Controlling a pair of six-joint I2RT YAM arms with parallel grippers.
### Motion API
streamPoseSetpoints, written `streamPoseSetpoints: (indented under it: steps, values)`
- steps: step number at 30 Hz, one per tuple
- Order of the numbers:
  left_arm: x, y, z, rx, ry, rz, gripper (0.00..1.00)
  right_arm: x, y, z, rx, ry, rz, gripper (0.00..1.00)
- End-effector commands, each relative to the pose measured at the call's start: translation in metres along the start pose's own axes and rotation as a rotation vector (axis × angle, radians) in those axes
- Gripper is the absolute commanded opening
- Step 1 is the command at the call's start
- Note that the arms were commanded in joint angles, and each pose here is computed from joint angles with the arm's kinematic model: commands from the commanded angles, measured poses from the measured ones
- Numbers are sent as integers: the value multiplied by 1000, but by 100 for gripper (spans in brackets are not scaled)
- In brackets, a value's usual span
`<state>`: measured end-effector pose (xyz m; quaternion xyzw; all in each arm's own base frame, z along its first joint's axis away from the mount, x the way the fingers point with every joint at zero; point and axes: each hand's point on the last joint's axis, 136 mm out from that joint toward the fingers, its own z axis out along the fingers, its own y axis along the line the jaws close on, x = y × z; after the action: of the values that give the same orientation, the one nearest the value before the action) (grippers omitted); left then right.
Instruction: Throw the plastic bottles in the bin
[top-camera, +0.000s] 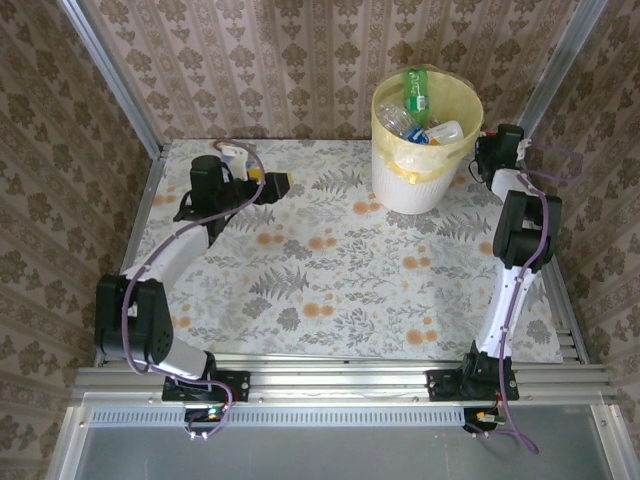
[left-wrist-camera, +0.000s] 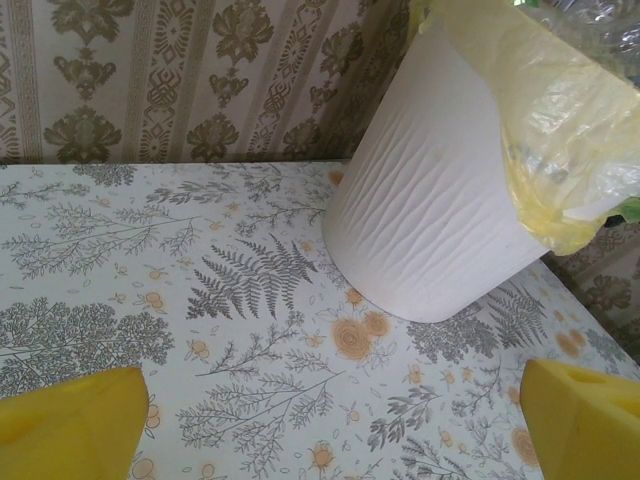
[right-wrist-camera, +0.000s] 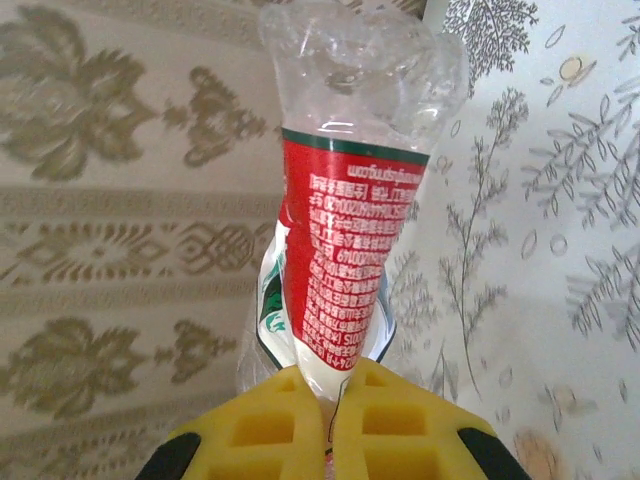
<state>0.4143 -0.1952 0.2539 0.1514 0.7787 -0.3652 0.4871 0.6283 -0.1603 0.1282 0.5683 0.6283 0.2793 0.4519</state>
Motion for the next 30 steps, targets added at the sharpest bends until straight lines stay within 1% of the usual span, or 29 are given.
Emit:
streamPoseSetpoints:
  steps: [1, 10, 15, 19, 22, 25, 28, 30]
  values:
    - [-14, -11, -12, 27, -49, 32, 95, -12, 19, -35, -5, -64, -70, 0]
    - [-16, -27, -30, 51, -73, 39, 95, -20, 9, -111, 78, -116, -188, 0]
    - [-17, -35, -41, 53, -83, 50, 95, -25, 22, -153, 85, -146, -286, 0]
    - [-15, -40, -49, 45, -91, 57, 96, -32, 33, -195, 81, -200, -357, 0]
    - [-13, -42, -53, 44, -91, 56, 96, -36, 50, -229, 47, -243, -421, 0]
    - [-10, -43, -56, 37, -90, 53, 96, -40, 75, -270, -17, -300, -482, 0]
    - [-8, -41, -59, 14, -92, 46, 96, -45, 101, -310, -111, -370, -531, 0]
    - [-6, -40, -62, 5, -97, 42, 96, -43, 125, -336, -199, -405, -573, 0]
